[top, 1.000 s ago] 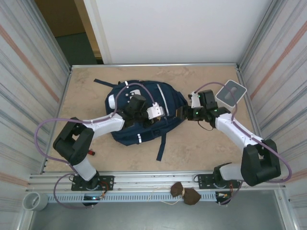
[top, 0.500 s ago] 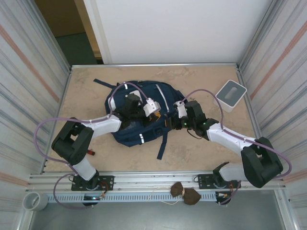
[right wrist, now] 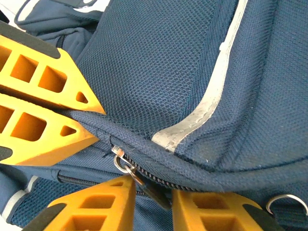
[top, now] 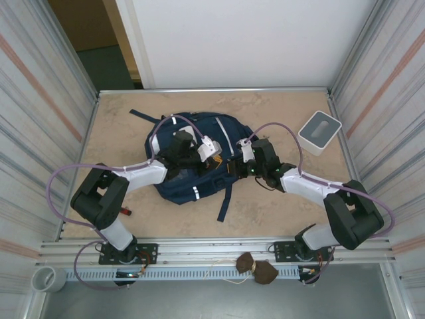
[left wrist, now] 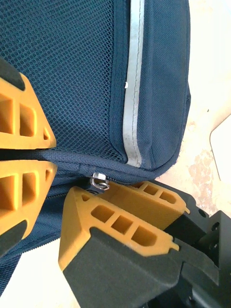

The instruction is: Pack the student bag

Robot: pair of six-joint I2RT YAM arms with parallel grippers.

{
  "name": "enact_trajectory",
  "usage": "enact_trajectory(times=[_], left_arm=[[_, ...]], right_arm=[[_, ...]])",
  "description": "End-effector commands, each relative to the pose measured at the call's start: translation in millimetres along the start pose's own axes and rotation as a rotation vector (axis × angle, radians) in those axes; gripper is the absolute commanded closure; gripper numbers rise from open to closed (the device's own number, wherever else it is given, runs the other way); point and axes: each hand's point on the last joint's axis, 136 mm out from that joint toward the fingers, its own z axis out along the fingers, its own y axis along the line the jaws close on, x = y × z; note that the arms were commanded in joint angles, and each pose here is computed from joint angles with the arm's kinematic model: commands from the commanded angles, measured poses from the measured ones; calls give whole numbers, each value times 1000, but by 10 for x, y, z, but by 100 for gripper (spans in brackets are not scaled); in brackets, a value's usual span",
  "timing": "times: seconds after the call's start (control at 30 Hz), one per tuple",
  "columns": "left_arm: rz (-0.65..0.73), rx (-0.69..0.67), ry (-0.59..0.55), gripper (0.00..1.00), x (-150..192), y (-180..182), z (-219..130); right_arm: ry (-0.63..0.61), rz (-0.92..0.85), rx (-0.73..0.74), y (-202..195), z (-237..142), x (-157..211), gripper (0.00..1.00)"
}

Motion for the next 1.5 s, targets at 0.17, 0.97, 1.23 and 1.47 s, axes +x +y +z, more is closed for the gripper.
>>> enact_trajectory(times=[0.17, 0.97, 1.23, 1.47], left_arm=[[13, 26, -68, 100, -257, -54, -102], [66, -17, -46, 100, -223, 76, -279], [126, -60, 2, 100, -86, 244, -472], [140, -85, 56, 93, -4, 280, -516]], right_arm=[[-42, -58, -17, 106, 33, -116, 83], [-68, 28, 238, -463, -149, -35, 100], [-23, 162, 326, -835, -253, -51, 100], [-33, 95, 169, -453, -140, -150, 100]])
